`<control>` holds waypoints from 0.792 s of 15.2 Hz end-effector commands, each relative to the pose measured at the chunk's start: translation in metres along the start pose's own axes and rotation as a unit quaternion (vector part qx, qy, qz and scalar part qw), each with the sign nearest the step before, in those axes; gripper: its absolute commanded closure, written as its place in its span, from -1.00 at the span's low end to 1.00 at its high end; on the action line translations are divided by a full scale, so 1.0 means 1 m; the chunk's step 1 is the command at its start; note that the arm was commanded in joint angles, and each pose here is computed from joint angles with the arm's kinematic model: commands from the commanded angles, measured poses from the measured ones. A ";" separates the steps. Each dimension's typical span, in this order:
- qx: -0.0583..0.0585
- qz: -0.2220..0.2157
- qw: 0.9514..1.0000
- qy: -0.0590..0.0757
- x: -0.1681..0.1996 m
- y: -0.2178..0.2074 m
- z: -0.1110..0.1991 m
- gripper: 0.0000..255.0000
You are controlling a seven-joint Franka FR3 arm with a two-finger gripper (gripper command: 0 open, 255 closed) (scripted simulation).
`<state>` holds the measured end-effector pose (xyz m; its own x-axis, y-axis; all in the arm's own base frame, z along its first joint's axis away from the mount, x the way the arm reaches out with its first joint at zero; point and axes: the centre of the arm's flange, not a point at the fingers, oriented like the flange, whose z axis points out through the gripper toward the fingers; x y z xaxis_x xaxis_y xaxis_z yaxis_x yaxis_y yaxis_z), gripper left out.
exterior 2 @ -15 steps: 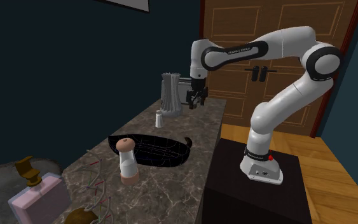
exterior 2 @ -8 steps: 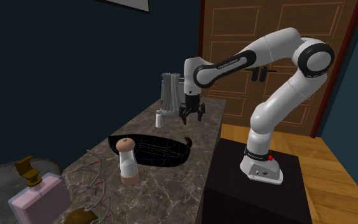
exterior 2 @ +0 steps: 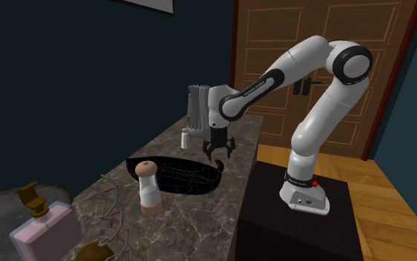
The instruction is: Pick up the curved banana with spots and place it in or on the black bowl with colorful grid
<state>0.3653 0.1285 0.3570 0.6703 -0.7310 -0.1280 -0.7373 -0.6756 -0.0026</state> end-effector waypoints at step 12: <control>0.000 0.002 1.000 0.000 0.001 0.001 0.025 -1.00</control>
<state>0.3632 0.1292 0.3316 0.6679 -0.7332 -0.1282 -0.7395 -0.6731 -0.0028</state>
